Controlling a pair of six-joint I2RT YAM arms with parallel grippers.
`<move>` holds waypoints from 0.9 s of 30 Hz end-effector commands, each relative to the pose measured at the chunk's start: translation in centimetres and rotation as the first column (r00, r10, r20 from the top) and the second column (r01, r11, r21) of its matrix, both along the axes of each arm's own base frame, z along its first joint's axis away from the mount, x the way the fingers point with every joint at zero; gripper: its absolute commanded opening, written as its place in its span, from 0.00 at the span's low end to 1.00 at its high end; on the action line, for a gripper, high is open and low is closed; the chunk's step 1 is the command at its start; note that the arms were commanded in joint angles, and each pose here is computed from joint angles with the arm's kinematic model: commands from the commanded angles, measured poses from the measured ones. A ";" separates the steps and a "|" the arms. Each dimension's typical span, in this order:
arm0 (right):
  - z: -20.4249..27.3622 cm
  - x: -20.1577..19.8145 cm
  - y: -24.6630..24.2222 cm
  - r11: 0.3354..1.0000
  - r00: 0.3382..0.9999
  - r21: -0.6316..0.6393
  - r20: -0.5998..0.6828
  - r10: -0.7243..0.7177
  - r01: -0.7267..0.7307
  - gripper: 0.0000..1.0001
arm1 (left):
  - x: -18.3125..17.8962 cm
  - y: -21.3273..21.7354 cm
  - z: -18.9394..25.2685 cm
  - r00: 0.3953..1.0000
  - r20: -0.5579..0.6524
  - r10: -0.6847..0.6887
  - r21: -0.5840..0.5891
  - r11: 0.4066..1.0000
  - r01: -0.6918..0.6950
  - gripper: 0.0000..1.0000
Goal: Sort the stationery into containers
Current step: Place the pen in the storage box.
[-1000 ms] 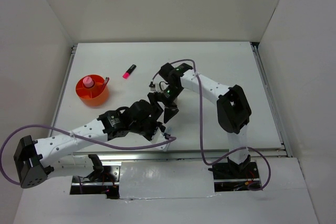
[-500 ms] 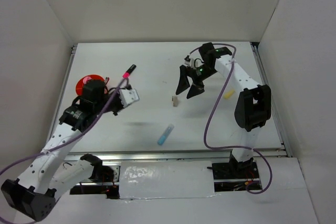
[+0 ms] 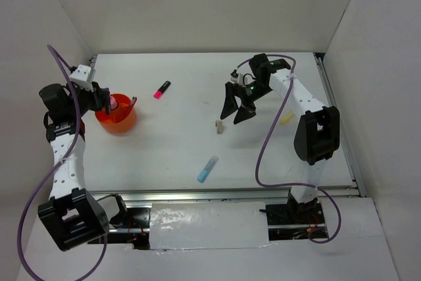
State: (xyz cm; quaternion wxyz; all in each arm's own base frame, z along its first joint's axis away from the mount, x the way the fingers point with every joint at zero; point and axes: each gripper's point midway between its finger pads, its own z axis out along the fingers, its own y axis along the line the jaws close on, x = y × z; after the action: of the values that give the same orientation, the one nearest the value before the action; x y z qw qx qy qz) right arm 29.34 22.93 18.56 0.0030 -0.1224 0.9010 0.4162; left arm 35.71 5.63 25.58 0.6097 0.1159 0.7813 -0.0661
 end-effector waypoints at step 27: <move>-0.2 0.2 -0.1 0.999 0.999 0.041 -0.034 0.016 -0.015 0.83 | 11.2 1.1 3.2 0.957 0.219 0.189 -0.236 0.962 -0.136 0.04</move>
State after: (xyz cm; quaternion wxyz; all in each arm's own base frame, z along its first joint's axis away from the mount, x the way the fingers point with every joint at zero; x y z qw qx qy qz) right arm 29.64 22.76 17.51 -0.0140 -0.1167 0.8981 0.4238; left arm 45.86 6.07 26.03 0.6756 -0.0276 0.7270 -0.1196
